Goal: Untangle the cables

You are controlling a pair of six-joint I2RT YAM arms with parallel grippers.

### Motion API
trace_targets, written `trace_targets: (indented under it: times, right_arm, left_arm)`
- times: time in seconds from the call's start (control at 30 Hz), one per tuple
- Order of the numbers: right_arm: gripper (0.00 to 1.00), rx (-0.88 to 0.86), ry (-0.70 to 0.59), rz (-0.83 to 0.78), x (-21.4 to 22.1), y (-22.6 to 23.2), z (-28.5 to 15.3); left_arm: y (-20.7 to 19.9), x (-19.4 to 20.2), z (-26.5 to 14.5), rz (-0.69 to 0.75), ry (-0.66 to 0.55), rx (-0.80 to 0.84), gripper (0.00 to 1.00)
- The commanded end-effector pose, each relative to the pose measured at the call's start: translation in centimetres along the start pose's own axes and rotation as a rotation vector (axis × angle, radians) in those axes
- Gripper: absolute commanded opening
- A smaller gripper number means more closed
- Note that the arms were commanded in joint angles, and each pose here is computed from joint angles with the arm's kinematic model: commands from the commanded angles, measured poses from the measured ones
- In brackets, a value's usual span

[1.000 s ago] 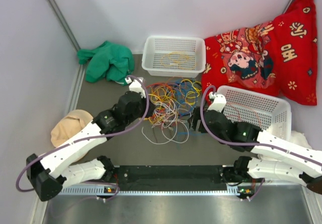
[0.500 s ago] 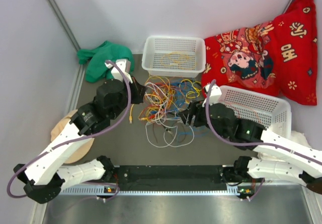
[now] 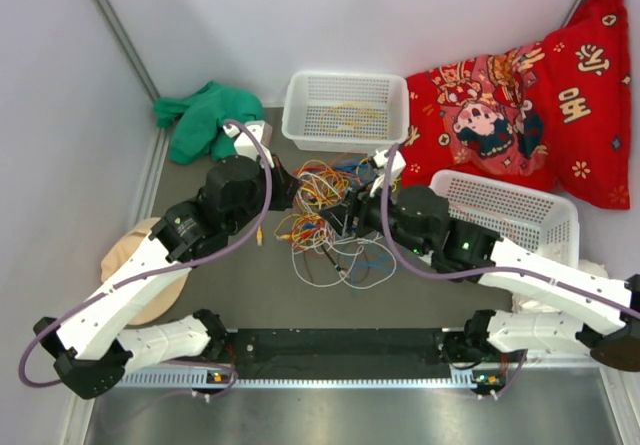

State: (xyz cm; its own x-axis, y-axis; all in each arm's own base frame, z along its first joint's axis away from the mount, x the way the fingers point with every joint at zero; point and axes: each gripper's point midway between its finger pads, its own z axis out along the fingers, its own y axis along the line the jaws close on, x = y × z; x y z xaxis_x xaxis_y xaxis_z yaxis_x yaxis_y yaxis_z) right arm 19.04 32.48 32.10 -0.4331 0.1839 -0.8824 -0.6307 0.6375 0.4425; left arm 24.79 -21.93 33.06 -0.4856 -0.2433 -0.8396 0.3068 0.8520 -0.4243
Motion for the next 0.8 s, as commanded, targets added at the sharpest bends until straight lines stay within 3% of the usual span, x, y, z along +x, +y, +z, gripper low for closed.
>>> trace_targets:
  times: [0.0, 0.3, 0.43, 0.57, 0.67, 0.77]
  right_arm:
    - [0.54, -0.021, -0.05, -0.047, -2.0, 1.1, 1.2]
    - [0.49, 0.144, -0.009, -0.082, 0.5, -2.2, 4.1]
    - [0.34, 0.187, -0.022, -0.076, 0.7, -3.1, 4.7]
    - [0.2, 0.143, -0.114, -0.041, -1.6, -2.2, 3.6]
    - [0.0, 0.126, -0.201, -0.031, -4.4, -1.8, 1.2]
    - [0.0, 0.116, -0.253, -0.034, -7.3, -1.2, -1.2]
  left_arm:
    - [-0.8, -1.3, -0.6, -0.03, -0.04, 0.037, 0.0]
    - [-0.6, -1.0, -0.9, -0.033, -0.036, 0.038, 0.0]
    - [-0.5, -0.6, -0.9, -0.034, -0.028, 0.036, 0.0]
    - [-0.2, -0.1, -0.8, -0.035, -0.023, 0.028, 0.0]
    - [0.3, 0.3, -0.7, -0.036, -0.019, 0.014, 0.0]
    - [0.6, 0.5, -0.6, -0.037, -0.02, 0.007, 0.0]
